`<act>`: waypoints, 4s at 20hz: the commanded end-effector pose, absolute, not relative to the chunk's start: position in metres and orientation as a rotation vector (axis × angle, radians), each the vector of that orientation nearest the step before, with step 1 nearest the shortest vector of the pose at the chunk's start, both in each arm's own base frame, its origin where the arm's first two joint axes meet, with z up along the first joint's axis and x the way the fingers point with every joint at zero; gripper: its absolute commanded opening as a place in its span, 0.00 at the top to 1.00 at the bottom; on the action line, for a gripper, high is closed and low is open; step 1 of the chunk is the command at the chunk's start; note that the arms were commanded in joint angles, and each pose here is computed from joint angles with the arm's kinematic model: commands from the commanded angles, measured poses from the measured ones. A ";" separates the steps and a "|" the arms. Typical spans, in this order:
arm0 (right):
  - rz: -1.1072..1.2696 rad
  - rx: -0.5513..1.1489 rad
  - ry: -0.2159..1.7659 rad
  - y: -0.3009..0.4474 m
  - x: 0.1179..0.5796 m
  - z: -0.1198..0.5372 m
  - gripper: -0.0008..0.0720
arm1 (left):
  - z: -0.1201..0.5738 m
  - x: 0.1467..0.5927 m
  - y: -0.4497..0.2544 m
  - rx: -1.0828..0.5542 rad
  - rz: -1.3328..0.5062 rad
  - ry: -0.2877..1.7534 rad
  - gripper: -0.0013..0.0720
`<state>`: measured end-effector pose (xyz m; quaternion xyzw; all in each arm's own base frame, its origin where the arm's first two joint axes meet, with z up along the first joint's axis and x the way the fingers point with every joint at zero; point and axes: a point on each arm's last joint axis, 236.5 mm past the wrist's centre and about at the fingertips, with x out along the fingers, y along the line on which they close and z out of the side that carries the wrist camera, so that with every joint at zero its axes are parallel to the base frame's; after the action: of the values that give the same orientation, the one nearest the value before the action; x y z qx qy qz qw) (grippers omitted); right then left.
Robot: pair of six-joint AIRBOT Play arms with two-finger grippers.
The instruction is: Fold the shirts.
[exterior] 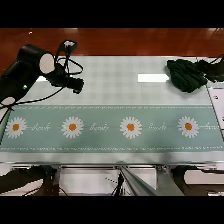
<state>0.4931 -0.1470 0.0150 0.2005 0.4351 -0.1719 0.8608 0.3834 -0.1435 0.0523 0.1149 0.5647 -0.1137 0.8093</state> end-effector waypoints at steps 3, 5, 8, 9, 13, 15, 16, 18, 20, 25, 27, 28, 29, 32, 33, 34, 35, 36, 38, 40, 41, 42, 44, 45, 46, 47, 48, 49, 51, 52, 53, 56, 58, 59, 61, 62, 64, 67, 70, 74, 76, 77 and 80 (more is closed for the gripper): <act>-0.389 0.562 0.996 -0.153 0.498 -0.052 0.15 | 0.052 0.384 -0.143 0.245 -0.243 1.207 0.03; -0.375 0.590 1.031 -0.143 0.501 -0.076 0.15 | 0.052 0.384 -0.143 0.245 -0.243 1.207 0.04; -0.347 0.575 1.049 -0.124 0.511 -0.099 0.31 | 0.052 0.384 -0.143 0.245 -0.244 1.207 0.03; -0.339 0.564 1.035 -0.120 0.516 -0.099 0.58 | 0.052 0.384 -0.143 0.245 -0.244 1.207 0.04; -0.283 0.502 0.904 -0.120 0.530 -0.037 0.96 | 0.056 0.379 -0.141 0.248 -0.239 1.224 0.04; -0.226 0.422 0.782 -0.117 0.532 0.033 0.96 | 0.069 0.379 -0.141 0.245 -0.237 1.221 0.04; -0.188 0.397 0.703 -0.111 0.529 0.076 0.96 | 0.080 0.381 -0.142 0.240 -0.237 1.208 0.04; -0.105 0.376 0.535 -0.091 0.515 0.165 0.96 | 0.113 0.386 -0.144 0.224 -0.239 1.158 0.04; -0.014 0.387 0.359 -0.065 0.488 0.252 0.96 | 0.160 0.390 -0.146 0.198 -0.246 1.073 0.04; 0.192 0.381 0.011 0.000 0.385 0.410 0.96 | 0.312 0.371 -0.137 0.103 -0.275 0.731 0.04; 0.236 0.370 -0.074 0.017 0.345 0.444 0.96 | 0.366 0.348 -0.127 0.067 -0.286 0.591 0.04; 0.258 0.373 -0.114 0.025 0.328 0.458 0.96 | 0.385 0.334 -0.121 0.054 -0.289 0.541 0.04; 0.279 0.377 -0.145 0.031 0.313 0.470 0.96 | 0.401 0.320 -0.115 0.042 -0.293 0.495 0.04; 0.368 0.384 -0.183 0.055 0.284 0.496 0.96 | 0.431 0.283 -0.099 0.018 -0.299 0.402 0.04; 0.392 0.377 -0.170 0.061 0.281 0.498 0.96 | 0.438 0.273 -0.095 0.012 -0.300 0.378 0.04; 0.412 0.371 -0.143 0.067 0.282 0.494 0.96 | 0.444 0.265 -0.092 0.007 -0.301 0.359 0.04; 0.435 0.376 -0.108 0.072 0.284 0.487 0.96 | 0.447 0.260 -0.089 0.003 -0.302 0.347 0.04; 0.458 0.377 -0.055 0.077 0.289 0.475 0.96 | 0.450 0.256 -0.088 -0.001 -0.302 0.340 0.04; 0.494 0.377 0.059 0.085 0.301 0.448 0.96 | 0.450 0.254 -0.087 -0.002 -0.302 0.340 0.04; 0.539 0.382 0.158 0.096 0.312 0.424 0.96 | 0.443 0.257 -0.088 0.001 -0.302 0.360 0.04; 0.575 0.381 0.191 0.108 0.317 0.416 0.96 | 0.438 0.259 -0.089 -0.006 -0.299 0.377 0.04; 0.618 0.377 0.221 0.123 0.321 0.409 0.96 | 0.434 0.261 -0.091 -0.020 -0.297 0.392 0.04; 0.699 0.351 0.309 0.166 0.333 0.383 0.96 | 0.425 0.265 -0.094 -0.016 -0.300 0.417 0.04; 0.738 0.330 0.368 0.193 0.339 0.364 0.96 | 0.422 0.266 -0.094 -0.014 -0.299 0.425 0.04; 0.775 0.302 0.425 0.222 0.343 0.343 0.96 | 0.421 0.267 -0.095 -0.013 -0.299 0.429 0.04; 0.817 0.278 0.483 0.254 0.345 0.321 0.96 | 0.421 0.267 -0.095 -0.013 -0.298 0.430 0.04; 0.870 0.255 0.547 0.292 0.343 0.295 0.96 | 0.421 0.267 -0.094 -0.012 -0.297 0.430 0.04; 0.932 0.238 0.610 0.332 0.335 0.269 0.96 | 0.421 0.267 -0.094 -0.012 -0.297 0.430 0.04; 1.034 0.209 0.739 0.404 0.310 0.213 0.96 | 0.421 0.267 -0.094 -0.012 -0.297 0.430 0.04; 1.072 0.183 0.799 0.433 0.294 0.184 0.96 | 0.420 0.267 -0.094 -0.011 -0.297 0.431 0.03; 1.106 0.153 0.855 0.458 0.277 0.156 0.96 | 0.419 0.267 -0.094 -0.011 -0.296 0.434 0.04; 1.121 0.107 0.943 0.487 0.261 0.102 0.66 | 0.406 0.267 -0.093 0.001 -0.287 0.483 0.04; 1.074 0.114 0.916 0.473 0.286 0.106 0.31 | 0.388 0.267 -0.092 0.016 -0.276 0.548 0.04; 1.036 0.140 0.883 0.455 0.307 0.120 0.30 | 0.379 0.268 -0.092 0.023 -0.271 0.577 0.04; 0.943 0.197 0.803 0.400 0.351 0.162 0.30 | 0.358 0.273 -0.094 0.037 -0.265 0.637 0.04; 0.881 0.202 0.766 0.361 0.370 0.182 0.30 | 0.343 0.276 -0.096 0.048 -0.263 0.678 0.03; 0.703 0.112 0.727 0.264 0.396 0.206 0.30 | 0.303 0.282 -0.101 0.036 -0.245 0.790 0.03; 0.287 -0.111 0.826 0.088 0.398 0.201 0.31 | 0.223 0.276 -0.122 0.039 -0.299 1.001 0.03; -0.027 -0.145 1.001 -0.047 0.365 0.183 0.31 | 0.135 0.252 -0.145 -0.008 -0.378 1.194 0.03; -0.033 0.230 0.961 -0.082 0.364 0.159 0.31 | 0.039 0.200 -0.152 -0.099 -0.403 1.400 0.03; -0.001 0.324 0.978 -0.080 0.361 0.135 0.31 | 0.014 0.183 -0.141 -0.115 -0.369 1.439 0.03; 0.013 0.330 1.007 -0.076 0.357 0.120 0.31 | 0.009 0.181 -0.132 -0.139 -0.340 1.437 0.03; 0.050 0.370 1.095 -0.063 0.344 0.073 0.31 | 0.009 0.197 -0.084 -0.198 -0.192 1.370 0.03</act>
<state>0.3547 -0.0703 0.1065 0.1398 0.4991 0.0070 0.8551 0.1972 -0.1156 0.0235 -0.0694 0.6370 -0.1306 0.7565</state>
